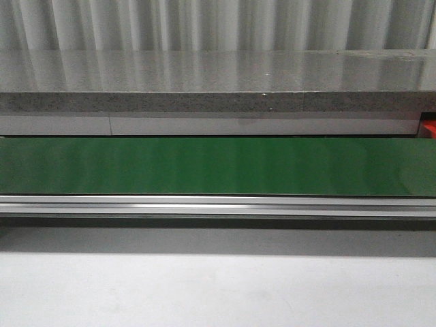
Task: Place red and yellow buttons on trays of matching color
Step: 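Move the left gripper over a yellow button on the table, then close the left gripper on the yellow button and lift it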
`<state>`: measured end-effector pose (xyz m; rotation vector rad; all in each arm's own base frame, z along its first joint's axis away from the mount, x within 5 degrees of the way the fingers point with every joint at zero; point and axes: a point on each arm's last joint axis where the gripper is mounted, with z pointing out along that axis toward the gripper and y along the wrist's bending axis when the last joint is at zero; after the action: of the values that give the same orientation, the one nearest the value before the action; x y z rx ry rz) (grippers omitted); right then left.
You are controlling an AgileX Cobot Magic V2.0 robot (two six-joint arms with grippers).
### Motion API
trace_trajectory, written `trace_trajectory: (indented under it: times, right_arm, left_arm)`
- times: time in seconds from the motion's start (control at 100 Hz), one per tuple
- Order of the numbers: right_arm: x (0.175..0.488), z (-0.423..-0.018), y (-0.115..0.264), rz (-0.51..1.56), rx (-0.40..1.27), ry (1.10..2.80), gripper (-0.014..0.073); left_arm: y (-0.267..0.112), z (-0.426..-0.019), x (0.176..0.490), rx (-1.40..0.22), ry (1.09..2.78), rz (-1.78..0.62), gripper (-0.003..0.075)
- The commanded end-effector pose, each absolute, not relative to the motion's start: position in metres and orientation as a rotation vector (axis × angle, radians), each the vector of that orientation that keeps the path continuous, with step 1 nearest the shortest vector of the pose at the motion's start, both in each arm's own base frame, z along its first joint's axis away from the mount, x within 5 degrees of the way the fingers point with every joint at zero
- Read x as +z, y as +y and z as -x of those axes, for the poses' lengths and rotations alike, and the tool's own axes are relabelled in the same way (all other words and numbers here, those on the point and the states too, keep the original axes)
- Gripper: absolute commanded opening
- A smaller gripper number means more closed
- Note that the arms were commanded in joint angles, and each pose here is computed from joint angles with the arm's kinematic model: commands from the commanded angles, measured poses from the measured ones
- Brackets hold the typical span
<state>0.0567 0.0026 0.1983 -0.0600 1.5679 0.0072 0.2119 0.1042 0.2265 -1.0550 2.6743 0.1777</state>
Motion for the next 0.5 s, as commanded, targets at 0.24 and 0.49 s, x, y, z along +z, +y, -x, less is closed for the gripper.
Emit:
trace_trajectory:
  times: [0.24,0.49]
  right_arm:
    - [0.211,-0.056,0.002,0.056,-0.001,1.481,-0.0059]
    - [0.211,-0.056,0.002,0.056,-0.001,1.481,-0.0059]
  left_arm:
    - [0.115,-0.235,0.215,0.185,2.679,1.029,0.0513]
    - [0.126,-0.241,0.205,0.182,2.643,1.049,0.0513]
